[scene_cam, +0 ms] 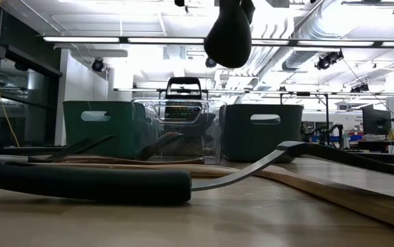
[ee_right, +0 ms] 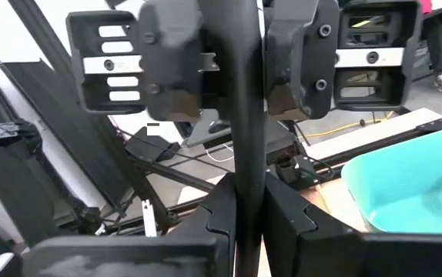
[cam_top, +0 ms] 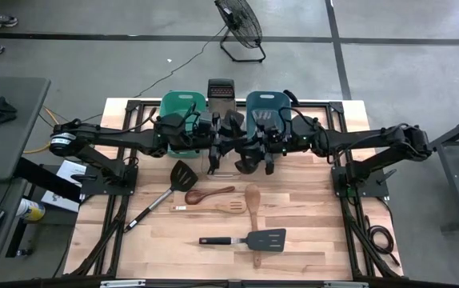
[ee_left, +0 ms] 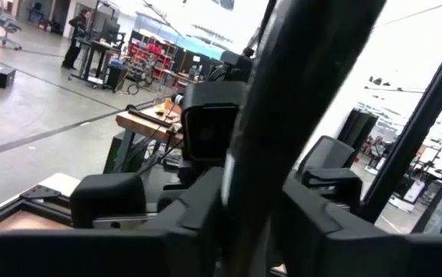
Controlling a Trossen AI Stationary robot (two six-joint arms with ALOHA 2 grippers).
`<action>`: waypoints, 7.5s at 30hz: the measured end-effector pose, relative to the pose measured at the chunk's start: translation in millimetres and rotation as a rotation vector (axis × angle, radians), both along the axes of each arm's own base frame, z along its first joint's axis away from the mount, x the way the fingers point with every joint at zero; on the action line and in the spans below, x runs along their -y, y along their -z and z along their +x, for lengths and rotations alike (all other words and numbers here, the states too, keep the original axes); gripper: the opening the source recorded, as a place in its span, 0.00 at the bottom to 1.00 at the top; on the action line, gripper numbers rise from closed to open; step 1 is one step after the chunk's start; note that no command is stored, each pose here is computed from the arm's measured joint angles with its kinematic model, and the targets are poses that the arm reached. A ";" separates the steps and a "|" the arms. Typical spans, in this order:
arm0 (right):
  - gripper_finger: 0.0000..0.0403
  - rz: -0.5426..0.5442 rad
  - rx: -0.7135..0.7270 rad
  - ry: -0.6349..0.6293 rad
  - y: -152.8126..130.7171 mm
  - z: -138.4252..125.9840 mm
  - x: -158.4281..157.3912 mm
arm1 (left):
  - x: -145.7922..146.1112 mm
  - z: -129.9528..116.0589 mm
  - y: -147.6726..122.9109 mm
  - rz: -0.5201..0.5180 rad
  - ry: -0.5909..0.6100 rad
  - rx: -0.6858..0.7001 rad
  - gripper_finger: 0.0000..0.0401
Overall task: Pick & Place Kitchen Items
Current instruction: Put the black serving spoon into the green bin, then put the left slotted spatula into the green bin
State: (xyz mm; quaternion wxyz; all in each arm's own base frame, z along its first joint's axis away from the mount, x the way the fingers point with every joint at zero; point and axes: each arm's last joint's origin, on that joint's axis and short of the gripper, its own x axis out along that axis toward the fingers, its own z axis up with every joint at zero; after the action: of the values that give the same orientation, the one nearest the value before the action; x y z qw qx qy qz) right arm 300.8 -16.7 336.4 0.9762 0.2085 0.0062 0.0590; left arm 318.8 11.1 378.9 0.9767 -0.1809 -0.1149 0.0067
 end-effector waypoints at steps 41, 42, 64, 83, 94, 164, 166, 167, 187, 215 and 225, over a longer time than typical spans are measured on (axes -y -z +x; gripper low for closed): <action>0.45 0.077 -0.134 -0.115 -6.6 -27.6 1.3 | -2.2 -51.5 -11.3 0.289 -0.157 -0.282 0.15; 0.45 0.076 -0.134 -0.108 -6.7 -27.6 1.6 | -2.1 -53.6 -9.9 0.329 -0.157 -0.311 0.15; 0.45 0.044 -0.159 0.231 -3.2 -27.4 11.3 | -46.4 -76.9 26.0 0.710 -0.261 -0.821 0.15; 0.45 0.023 -0.161 0.445 -2.4 -28.8 17.4 | -124.7 -144.0 87.4 0.619 -0.261 -0.616 0.15; 0.45 -0.007 -0.181 0.545 -0.5 -30.0 20.2 | -139.2 -155.5 112.7 0.696 -0.320 -0.679 0.15; 0.45 -0.013 -0.293 0.602 9.9 -34.5 32.4 | -140.1 -151.4 118.4 0.585 -0.229 -0.688 0.30; 0.45 -0.012 -0.293 0.602 9.9 -34.5 32.4 | -141.5 -149.9 107.6 0.543 -0.244 -0.653 0.30; 0.45 -0.011 -0.293 0.602 10.0 -34.4 32.4 | -142.2 -149.1 101.5 0.520 -0.254 -0.634 0.30; 0.45 0.026 -0.366 0.447 16.4 -35.7 29.4 | -122.4 -168.8 39.7 0.015 -0.163 -0.906 0.30; 0.45 0.080 -0.417 0.168 18.6 -39.1 20.4 | -7.6 -161.1 47.5 -0.333 -0.232 -1.207 0.30; 0.45 0.095 -0.505 0.130 16.0 -60.4 15.9 | 19.7 -156.4 59.1 -0.363 -0.262 -1.331 0.30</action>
State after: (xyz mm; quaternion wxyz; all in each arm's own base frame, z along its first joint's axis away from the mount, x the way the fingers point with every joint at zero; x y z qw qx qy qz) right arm 240.4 -32.6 320.4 0.9346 0.2620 0.2334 -0.0577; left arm 162.4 -8.7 319.8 0.7851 -0.2832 0.4895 0.2526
